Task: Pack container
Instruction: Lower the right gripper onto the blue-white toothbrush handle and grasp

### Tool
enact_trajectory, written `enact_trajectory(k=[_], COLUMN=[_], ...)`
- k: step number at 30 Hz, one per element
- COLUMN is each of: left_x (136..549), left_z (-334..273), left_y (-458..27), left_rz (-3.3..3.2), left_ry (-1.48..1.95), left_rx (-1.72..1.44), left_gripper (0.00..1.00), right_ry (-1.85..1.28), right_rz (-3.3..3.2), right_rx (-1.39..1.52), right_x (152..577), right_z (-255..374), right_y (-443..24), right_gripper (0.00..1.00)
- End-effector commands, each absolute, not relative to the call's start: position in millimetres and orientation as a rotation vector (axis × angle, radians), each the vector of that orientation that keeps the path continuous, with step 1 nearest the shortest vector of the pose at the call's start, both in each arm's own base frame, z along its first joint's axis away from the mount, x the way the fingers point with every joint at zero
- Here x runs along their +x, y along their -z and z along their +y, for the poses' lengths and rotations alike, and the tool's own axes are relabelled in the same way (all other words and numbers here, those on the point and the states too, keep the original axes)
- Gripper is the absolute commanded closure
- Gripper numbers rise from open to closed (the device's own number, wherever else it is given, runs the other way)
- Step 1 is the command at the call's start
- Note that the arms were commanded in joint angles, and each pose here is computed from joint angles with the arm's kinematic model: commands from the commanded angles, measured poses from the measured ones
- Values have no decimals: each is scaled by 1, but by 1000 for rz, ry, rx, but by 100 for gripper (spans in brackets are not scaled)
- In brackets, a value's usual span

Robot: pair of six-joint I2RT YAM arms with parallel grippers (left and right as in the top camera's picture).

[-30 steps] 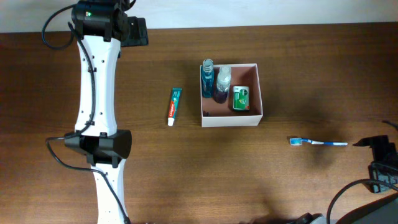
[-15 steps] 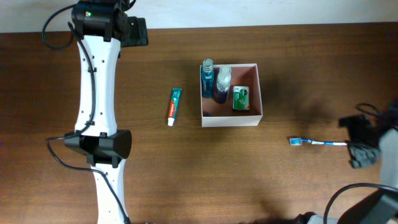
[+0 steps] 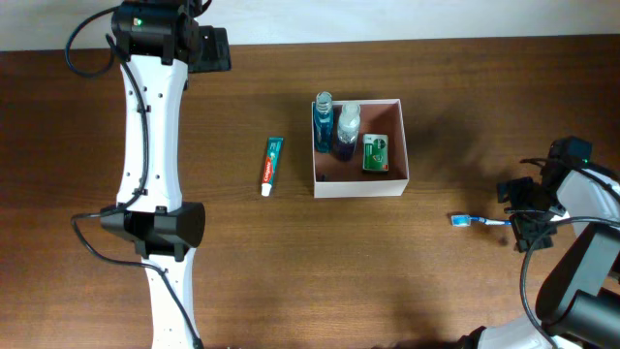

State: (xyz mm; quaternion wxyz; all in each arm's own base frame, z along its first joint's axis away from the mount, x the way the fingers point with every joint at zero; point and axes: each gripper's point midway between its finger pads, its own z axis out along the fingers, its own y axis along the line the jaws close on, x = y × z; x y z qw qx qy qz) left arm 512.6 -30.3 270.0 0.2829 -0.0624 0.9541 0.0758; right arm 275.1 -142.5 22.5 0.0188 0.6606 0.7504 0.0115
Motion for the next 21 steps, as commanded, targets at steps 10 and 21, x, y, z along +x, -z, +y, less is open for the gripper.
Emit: enact_trajectory(k=[10, 21], left_x=[511, 511], left_z=[-30, -30], left_y=[-279, -279], left_rz=[2534, 2534], left_ry=[-184, -184], left_rx=[-181, -181], left_gripper=[1, 1], right_ry=[29, 40], right_rz=[2267, 2290], right_rx=[2060, 2072], right_x=[279, 276], right_z=[-154, -153], right_y=[-17, -11], right_gripper=[1, 1])
